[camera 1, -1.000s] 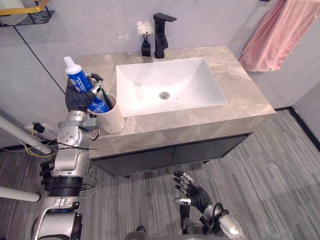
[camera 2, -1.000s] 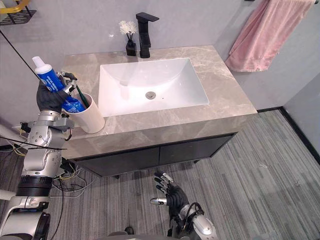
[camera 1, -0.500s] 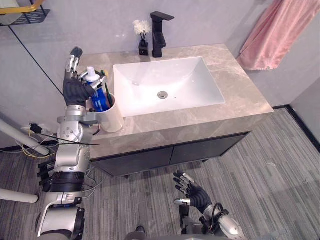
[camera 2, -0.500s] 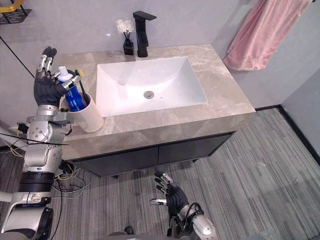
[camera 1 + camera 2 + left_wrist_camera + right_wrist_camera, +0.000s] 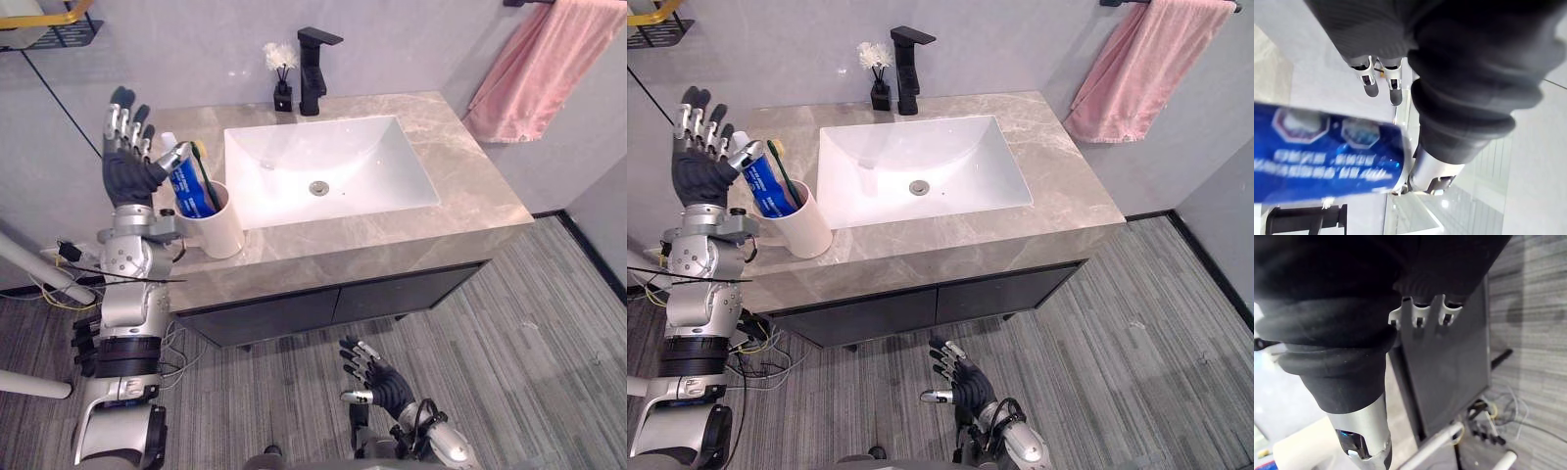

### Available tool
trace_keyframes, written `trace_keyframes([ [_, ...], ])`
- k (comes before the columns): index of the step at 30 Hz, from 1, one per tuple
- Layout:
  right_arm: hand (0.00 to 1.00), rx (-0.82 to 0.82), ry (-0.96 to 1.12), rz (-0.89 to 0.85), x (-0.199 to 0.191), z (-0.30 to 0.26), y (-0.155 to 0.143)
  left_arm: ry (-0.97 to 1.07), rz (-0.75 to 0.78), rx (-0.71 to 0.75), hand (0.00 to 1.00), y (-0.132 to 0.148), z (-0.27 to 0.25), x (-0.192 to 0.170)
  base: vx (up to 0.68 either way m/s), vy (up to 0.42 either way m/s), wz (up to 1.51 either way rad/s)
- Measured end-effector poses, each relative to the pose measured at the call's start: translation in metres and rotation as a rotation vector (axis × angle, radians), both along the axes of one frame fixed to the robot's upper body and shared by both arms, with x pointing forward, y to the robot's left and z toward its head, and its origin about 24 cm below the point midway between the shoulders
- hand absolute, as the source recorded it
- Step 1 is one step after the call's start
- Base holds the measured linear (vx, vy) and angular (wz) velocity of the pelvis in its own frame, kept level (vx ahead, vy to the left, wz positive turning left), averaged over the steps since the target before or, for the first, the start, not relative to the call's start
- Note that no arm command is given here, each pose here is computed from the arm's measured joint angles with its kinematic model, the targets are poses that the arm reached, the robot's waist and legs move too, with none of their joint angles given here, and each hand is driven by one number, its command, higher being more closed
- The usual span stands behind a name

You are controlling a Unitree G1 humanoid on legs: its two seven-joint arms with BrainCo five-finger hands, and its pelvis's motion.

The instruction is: Organize washtable

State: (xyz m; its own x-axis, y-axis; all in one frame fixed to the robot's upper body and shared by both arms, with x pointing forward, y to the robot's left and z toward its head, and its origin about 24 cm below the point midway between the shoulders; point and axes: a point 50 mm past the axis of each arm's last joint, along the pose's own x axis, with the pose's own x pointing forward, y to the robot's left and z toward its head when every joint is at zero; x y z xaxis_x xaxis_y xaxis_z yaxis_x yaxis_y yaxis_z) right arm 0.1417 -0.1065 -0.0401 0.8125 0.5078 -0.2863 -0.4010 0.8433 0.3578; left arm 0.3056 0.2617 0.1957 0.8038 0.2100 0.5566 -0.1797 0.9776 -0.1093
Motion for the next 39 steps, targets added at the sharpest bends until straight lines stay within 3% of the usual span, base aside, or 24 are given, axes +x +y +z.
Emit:
trace_keyframes([
  [6,0.00,0.002,0.008,-0.001,0.000,-0.002,0.001,-0.069,0.006,0.001,0.00,0.000,0.021,0.003,0.00,0.005,0.01],
  [11,0.00,0.007,-0.005,0.013,0.005,0.000,0.005,-0.270,0.032,0.103,0.00,0.004,0.086,-0.003,0.00,0.000,0.00],
  [12,0.00,0.006,-0.005,0.014,0.006,-0.001,0.005,-0.319,0.032,0.115,1.00,0.003,0.098,-0.007,0.00,0.000,0.00],
  [17,0.00,-0.001,0.008,0.009,0.006,-0.004,0.004,-0.451,0.001,0.146,1.00,-0.007,0.119,-0.024,-0.02,0.021,0.09],
  [21,0.00,0.003,0.025,-0.004,0.005,-0.008,0.004,-0.491,-0.090,0.176,1.00,-0.022,0.102,-0.049,0.00,0.003,0.04],
  [31,0.00,-0.017,0.049,-0.005,0.000,-0.013,0.003,-0.081,-0.448,0.098,1.00,-0.076,-0.017,-0.074,-0.01,-0.004,0.04],
  [39,0.00,-0.038,0.052,0.003,-0.002,-0.015,0.001,0.017,-0.630,0.076,1.00,-0.107,-0.037,-0.078,0.00,-0.001,0.00],
])
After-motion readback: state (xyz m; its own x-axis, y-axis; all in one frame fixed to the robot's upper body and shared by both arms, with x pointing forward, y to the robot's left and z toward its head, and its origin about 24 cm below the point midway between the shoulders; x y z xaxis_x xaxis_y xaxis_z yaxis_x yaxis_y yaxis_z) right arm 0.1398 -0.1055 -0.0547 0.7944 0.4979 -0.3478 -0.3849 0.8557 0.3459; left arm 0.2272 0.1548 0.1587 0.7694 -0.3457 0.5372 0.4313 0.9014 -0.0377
